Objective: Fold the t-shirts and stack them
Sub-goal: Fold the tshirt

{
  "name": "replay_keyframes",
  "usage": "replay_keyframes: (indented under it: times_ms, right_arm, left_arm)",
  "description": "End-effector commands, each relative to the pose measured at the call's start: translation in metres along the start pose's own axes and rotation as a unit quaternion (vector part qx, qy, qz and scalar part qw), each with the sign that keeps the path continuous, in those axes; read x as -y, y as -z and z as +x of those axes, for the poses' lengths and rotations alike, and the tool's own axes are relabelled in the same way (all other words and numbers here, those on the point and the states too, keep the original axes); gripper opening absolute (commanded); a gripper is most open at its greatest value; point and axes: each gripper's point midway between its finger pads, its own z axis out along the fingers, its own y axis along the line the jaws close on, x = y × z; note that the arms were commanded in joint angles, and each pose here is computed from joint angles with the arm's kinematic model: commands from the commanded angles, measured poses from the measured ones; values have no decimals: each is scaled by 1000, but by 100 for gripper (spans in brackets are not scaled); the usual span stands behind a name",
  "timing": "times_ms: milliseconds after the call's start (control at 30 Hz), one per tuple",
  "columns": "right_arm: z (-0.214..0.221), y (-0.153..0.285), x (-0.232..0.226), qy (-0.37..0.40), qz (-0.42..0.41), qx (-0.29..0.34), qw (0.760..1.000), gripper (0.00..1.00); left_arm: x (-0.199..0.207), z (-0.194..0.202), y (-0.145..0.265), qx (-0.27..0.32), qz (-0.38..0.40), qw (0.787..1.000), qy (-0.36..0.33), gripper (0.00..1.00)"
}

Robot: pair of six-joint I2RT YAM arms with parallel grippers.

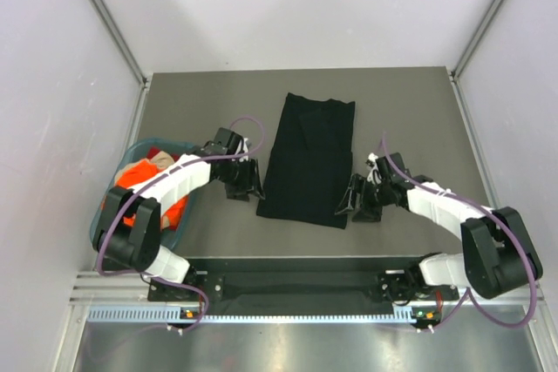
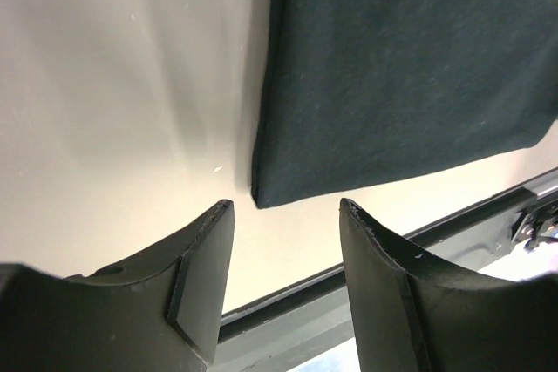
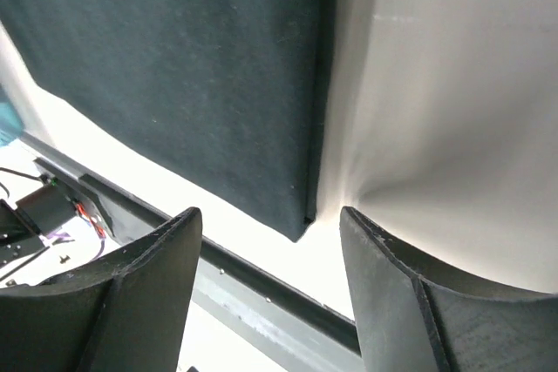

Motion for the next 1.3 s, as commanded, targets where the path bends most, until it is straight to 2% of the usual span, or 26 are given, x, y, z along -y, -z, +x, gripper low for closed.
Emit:
replay_keyframes:
  times_ms: [0, 133, 200, 267, 300, 400, 500, 633, 700, 800, 1000, 1100, 1133, 1233, 1267]
  right_arm:
    - [-13, 3, -17, 19, -30, 39, 999, 64]
    - [-5, 1, -6, 17, -18, 35, 999, 63]
    - [-5, 1, -7, 18, -19, 37, 999, 59]
    - [-7, 5, -11, 21, -25, 45, 998, 54]
    - [-7, 8, -14, 23, -26, 44, 998, 48]
    - [-13, 20, -33, 43, -41, 56, 997, 42]
    - [-14, 27, -56, 68, -61, 49, 995, 40]
    - [-12, 8, -94, 94, -112, 18, 989, 31]
    - [-2, -3, -108, 103, -137, -11, 985, 24]
    - [0, -26, -111, 106, -144, -38, 983, 17]
    - [20, -60, -76, 97, -126, -92, 983, 13]
    - [39, -64, -41, 76, -97, -114, 986, 11]
    - [41, -64, -33, 68, -91, -114, 987, 11]
    - [46, -57, -4, 41, -63, -109, 991, 11]
    - [42, -54, 5, 38, -52, -100, 993, 11]
  left_arm:
    - [10, -20, 7, 29, 12, 999, 5, 57]
    - [8, -6, -5, -2, 25, 999, 31, 55]
    - [7, -3, -6, -4, 27, 999, 34, 50]
    - [12, -4, -3, 0, 41, 999, 29, 41]
    - [19, -10, 4, 16, 54, 998, 21, 38]
    - [36, -23, 19, 54, 85, 995, 4, 30]
    - [56, -28, 23, 60, 131, 990, -2, 24]
    - [79, -19, 3, 12, 181, 983, 7, 16]
    - [88, -8, -14, -24, 190, 981, 9, 13]
    - [91, 3, -35, -57, 209, 976, 28, 10]
    - [67, 17, -56, -77, 185, 978, 56, 8]
    - [29, 26, -63, -78, 131, 985, 77, 7]
    - [25, 33, -63, -88, 123, 985, 83, 7]
    - [-21, 41, -65, -98, 62, 985, 126, 4]
    - [-29, 43, -64, -100, 53, 986, 119, 4]
